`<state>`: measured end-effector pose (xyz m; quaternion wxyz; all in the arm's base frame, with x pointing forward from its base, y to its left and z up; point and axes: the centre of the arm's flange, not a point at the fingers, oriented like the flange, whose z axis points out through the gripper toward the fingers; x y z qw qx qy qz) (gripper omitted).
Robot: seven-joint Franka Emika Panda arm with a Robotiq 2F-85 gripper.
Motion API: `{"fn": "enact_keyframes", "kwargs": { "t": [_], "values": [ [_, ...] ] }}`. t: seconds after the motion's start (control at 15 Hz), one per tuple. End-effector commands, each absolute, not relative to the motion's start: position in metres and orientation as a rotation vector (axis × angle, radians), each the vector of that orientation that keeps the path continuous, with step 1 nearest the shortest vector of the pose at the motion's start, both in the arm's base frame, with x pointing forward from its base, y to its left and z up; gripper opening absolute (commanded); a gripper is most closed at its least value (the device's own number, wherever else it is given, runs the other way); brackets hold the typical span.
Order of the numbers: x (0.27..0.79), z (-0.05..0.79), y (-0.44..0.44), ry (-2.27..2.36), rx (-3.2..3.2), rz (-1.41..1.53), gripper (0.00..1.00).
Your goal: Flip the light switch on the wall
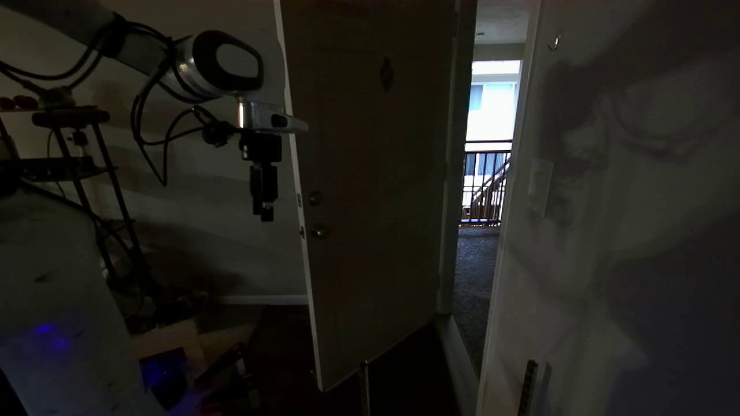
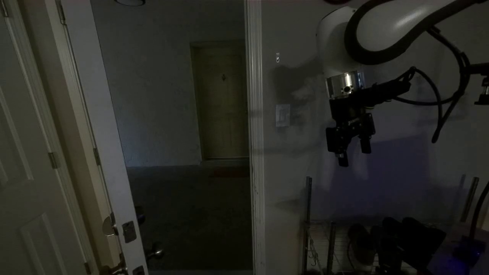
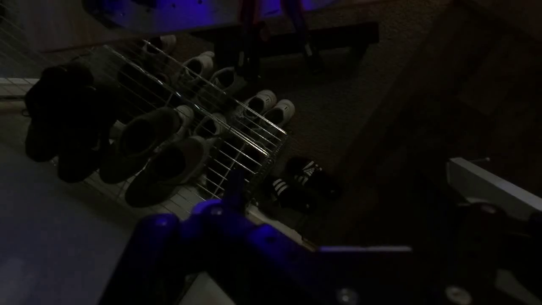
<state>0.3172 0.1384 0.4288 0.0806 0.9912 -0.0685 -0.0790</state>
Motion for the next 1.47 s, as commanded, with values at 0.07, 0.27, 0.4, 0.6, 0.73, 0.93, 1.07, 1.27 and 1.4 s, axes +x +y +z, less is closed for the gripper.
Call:
{"fn": "enact_keyframes", "kwargs": {
  "t": [0.07,0.27,0.4,0.6,0.73,0.93,1.07,1.27,1.4],
  "values": [
    [0.317,0.429,0.138,-0.205,2.964,-0.236,1.0],
    [0.328,0.423,0.134,-0.168,2.981,-0.25,0.67],
    [0.346,0.417,0.128,-0.157,2.997,-0.231,0.53],
    [0.386,0.403,0.115,-0.156,3.027,-0.16,0.34],
    [0.413,0.395,0.105,-0.163,3.047,-0.096,0.2],
    [0.449,0.385,0.088,-0.207,3.054,-0.003,0.07],
    [0.467,0.382,0.076,-0.246,3.051,0.068,0.03],
    [0.495,0.379,0.059,-0.285,3.036,0.205,0.06],
    [0.511,0.378,0.05,-0.302,3.02,0.294,0.07]
  ]
}}
